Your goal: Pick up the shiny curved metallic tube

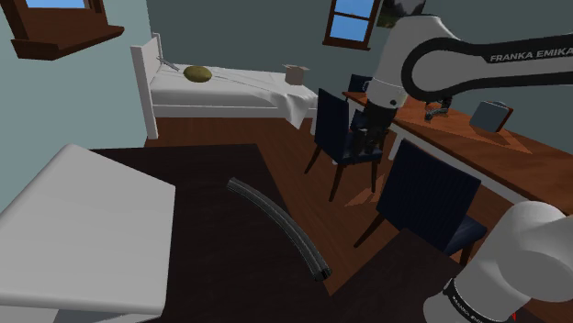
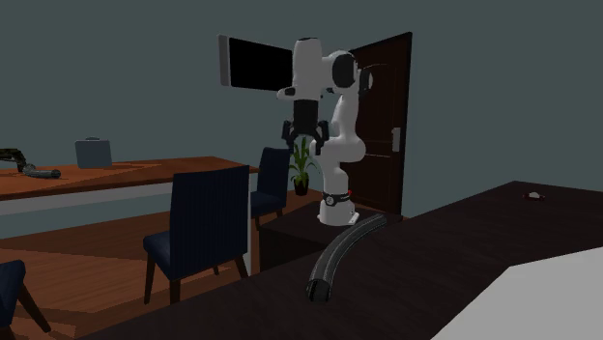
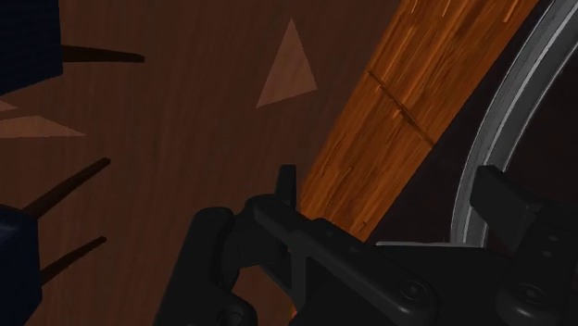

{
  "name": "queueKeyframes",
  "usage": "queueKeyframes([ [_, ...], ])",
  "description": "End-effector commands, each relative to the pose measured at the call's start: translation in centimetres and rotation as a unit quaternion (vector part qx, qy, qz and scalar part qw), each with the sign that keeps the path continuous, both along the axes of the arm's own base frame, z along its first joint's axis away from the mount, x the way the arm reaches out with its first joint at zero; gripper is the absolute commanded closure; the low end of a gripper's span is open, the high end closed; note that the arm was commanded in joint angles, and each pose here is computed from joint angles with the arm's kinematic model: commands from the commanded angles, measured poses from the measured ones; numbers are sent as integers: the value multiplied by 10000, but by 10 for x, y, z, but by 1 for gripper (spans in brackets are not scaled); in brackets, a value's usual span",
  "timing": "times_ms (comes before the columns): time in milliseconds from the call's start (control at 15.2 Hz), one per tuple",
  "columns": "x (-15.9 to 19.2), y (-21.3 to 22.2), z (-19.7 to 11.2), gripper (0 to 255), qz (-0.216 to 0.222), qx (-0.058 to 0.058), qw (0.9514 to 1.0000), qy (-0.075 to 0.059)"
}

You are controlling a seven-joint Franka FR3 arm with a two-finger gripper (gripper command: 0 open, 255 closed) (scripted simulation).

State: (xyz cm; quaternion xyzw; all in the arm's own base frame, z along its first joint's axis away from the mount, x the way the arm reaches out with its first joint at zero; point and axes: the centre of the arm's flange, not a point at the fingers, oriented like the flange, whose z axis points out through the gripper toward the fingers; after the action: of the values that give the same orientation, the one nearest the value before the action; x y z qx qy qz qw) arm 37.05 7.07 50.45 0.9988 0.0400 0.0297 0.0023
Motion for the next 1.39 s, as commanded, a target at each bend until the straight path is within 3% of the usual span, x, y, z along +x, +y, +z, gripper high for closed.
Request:
queueKeyframes([
  [0, 14, 20, -18, 0, 15, 15, 10000, 31],
  [1122, 103, 170, -161, 0, 156, 100, 9993, 320],
  [1320, 107, 177, -178, 0, 163, 104, 9993, 333],
])
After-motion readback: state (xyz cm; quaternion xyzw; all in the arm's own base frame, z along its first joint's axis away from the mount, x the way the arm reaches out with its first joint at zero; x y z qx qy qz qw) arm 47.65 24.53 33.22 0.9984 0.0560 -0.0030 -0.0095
